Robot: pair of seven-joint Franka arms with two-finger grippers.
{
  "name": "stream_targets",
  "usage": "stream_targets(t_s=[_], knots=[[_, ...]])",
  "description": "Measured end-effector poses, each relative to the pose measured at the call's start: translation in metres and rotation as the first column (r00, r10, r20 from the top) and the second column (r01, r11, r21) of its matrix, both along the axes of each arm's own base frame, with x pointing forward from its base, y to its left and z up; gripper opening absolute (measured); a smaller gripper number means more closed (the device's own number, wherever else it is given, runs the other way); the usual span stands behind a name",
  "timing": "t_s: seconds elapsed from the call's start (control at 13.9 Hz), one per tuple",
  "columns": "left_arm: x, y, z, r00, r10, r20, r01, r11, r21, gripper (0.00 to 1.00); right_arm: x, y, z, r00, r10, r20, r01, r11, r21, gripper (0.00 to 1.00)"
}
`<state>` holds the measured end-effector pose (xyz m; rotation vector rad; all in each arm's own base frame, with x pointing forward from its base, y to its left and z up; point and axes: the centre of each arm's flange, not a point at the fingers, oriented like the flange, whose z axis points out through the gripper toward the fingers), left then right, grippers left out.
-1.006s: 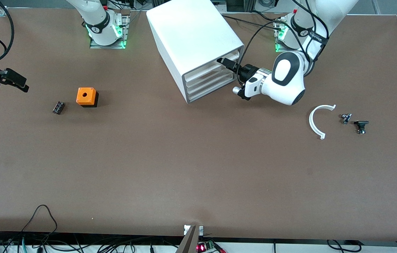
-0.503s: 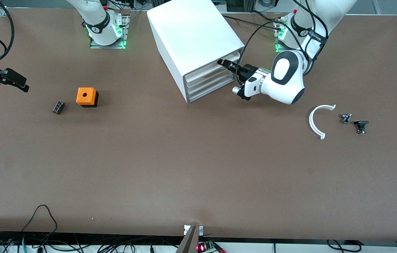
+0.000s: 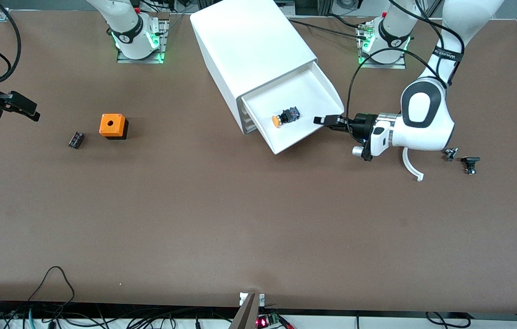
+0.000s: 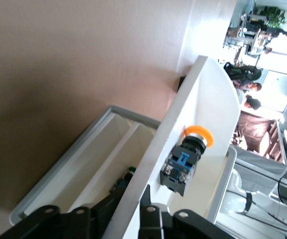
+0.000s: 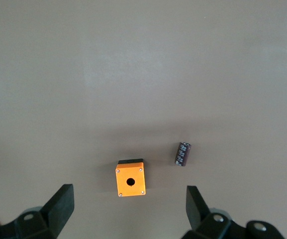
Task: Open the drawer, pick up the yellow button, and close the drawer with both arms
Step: 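Pull the top drawer open with the left gripper, then release the drawer with the left gripper while the right gripper reaches the drawer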
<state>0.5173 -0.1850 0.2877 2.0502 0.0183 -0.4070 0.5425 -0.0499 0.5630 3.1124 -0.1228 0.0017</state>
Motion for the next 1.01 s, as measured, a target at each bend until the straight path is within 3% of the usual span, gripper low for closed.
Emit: stream_targets(t_s=[0.29,0.43,0.57,0.72,0.79,0.93,1.01], knots=[[0.019,0.019,0.017,0.996,0.039,0.076,-0.043,0.998,0.043,0.56,0.003,0.001,-0.008,0.999,0.042,-0.017,-0.042,0.999,0.000,1.00],[0.034,0.049,0.046,0.983,-0.034,0.179,0.005,0.988,0.157,0.76,0.009,0.003,-0.022,0.997,0.058,-0.043,-0.058,0.998,0.002,1.00],[0.048,0.084,0.086,0.949,-0.137,0.282,0.042,0.946,0.320,0.96,0.016,0.014,-0.039,0.995,0.078,-0.069,-0.078,0.997,0.002,1.00],[0.056,0.117,0.131,0.892,-0.286,0.349,0.073,0.854,0.515,1.00,0.028,0.032,-0.057,0.992,0.111,-0.066,-0.111,0.994,0.000,1.00],[0.059,0.130,0.155,0.856,-0.371,0.359,0.082,0.784,0.616,1.00,0.037,0.050,-0.066,0.989,0.141,-0.048,-0.142,0.990,-0.004,1.00],[0.058,0.146,0.192,0.794,-0.503,0.343,0.075,0.640,0.765,1.00,0.049,0.106,-0.083,0.972,0.234,-0.023,-0.234,0.972,-0.010,1.00],[0.056,0.155,0.206,0.778,-0.534,0.332,0.061,0.589,0.806,1.00,0.053,0.138,-0.085,0.959,0.283,-0.011,-0.283,0.959,-0.010,1.00]])
